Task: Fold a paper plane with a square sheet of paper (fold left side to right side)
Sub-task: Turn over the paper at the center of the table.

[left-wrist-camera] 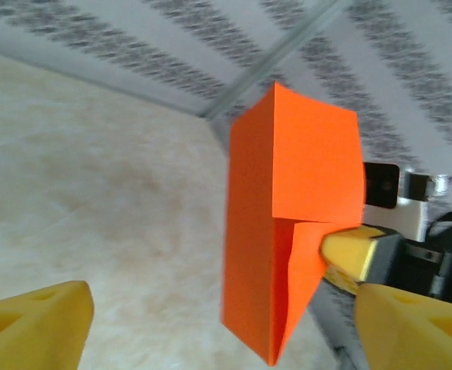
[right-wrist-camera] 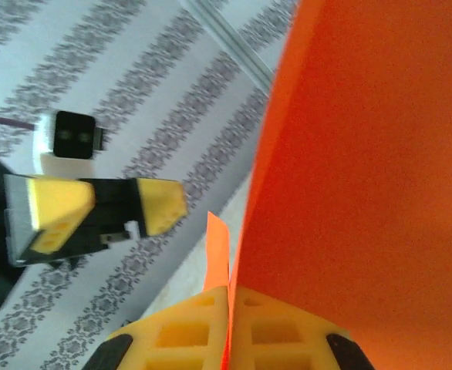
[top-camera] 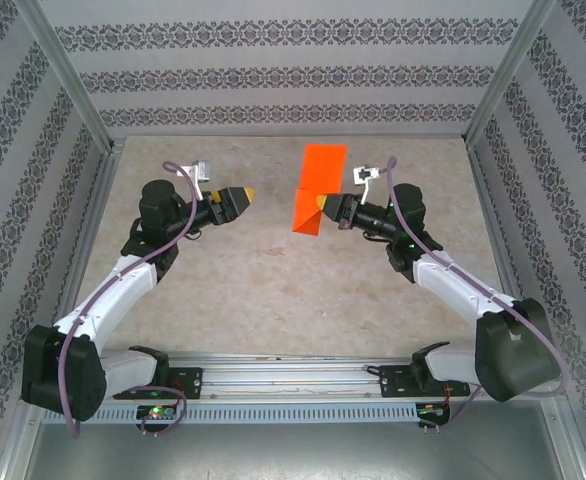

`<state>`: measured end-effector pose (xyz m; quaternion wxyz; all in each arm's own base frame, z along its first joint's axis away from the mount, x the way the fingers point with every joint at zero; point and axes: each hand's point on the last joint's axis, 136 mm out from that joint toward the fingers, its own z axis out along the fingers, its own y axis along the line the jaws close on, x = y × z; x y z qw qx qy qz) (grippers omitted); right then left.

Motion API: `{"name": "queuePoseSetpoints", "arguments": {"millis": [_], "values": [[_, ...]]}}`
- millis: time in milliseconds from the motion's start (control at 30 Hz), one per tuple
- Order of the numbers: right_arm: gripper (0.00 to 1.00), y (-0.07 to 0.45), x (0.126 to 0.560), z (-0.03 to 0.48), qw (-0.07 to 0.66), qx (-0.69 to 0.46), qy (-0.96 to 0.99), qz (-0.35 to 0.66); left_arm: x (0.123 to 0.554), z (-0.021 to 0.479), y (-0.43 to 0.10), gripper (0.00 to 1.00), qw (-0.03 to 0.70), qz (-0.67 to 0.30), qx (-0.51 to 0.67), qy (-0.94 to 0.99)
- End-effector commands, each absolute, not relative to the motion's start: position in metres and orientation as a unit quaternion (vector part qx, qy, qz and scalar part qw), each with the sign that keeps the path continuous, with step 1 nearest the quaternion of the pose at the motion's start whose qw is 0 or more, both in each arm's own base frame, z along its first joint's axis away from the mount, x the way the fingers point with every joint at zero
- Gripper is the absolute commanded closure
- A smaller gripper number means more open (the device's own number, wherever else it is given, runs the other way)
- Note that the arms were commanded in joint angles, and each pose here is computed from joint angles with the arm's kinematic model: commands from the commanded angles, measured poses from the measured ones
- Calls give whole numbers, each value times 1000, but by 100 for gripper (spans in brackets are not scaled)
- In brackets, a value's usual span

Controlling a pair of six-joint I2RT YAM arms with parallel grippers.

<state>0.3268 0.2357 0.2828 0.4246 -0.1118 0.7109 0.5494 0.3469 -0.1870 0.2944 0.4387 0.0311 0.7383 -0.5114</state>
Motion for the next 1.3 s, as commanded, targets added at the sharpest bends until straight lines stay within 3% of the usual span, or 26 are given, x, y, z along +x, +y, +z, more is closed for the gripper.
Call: {"name": "queuePoseSetpoints", "arguments": {"millis": [0,267,833,933,1067,1267], "values": [[100,237,309,347,498,-192,630,565,324,354,-205,19,440,-613,103,648],[100,246,292,385,518,-232,581,583,305,373,-230,20,421,-649,154,615],[100,274,295,382,492,-241,576,606,300,375,-267,22,396,-671,186,598],[100,277,295,381,487,-242,577,610,300,375,-271,28,392,-675,187,596],[100,278,297,378,482,-239,579,612,304,372,-273,44,388,-677,181,598],[93,277,298,375,482,-234,583,611,307,371,-273,63,388,-678,176,599]]}}
